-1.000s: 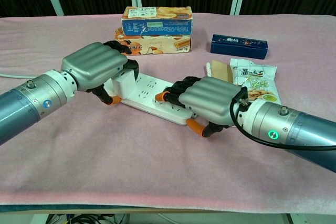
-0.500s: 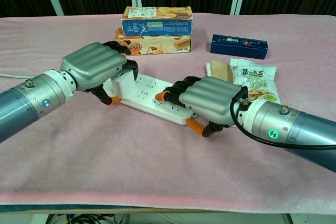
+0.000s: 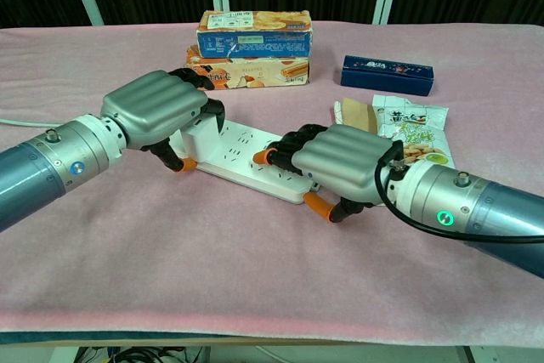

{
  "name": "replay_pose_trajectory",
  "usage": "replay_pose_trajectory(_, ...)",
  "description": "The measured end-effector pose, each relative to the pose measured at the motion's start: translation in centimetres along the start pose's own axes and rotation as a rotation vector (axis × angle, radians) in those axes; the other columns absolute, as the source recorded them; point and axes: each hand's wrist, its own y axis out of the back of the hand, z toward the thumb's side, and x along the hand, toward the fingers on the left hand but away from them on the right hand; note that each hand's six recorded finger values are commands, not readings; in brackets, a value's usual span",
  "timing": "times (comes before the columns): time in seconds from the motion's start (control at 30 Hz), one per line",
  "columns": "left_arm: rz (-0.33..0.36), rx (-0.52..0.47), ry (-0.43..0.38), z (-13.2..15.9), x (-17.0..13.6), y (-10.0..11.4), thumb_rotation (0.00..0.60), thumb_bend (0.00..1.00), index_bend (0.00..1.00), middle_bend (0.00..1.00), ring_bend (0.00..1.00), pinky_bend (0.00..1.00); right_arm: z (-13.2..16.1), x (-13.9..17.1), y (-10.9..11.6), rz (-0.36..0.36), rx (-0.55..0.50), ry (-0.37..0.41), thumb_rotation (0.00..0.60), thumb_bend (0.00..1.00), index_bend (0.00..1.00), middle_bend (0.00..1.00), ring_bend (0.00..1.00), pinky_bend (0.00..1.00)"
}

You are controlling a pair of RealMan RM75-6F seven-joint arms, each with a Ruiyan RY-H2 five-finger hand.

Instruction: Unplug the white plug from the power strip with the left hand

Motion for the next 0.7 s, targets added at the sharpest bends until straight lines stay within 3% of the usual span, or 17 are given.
replay_pose_trajectory(0.33,-0.025,-0.016,0.013,-0.44,0.11,0.11,0.6,0.55,0.48,0.51,0.1,0.1,0.1,-0.05,-0.06,0.004,-0.003,0.002,0.6,0.57,0.05,0.09,0.06,0.08)
replay_pose_trajectory(0.7,-0.099,-0.129,0.029,-0.72,0.88,0.45,0.6,0.55,0.48,0.51,0.11,0.1,0.15,0.03,-0.4,0.024,0.009,0.012,0.6,0.57,0.05,0.09,0.06,0.08)
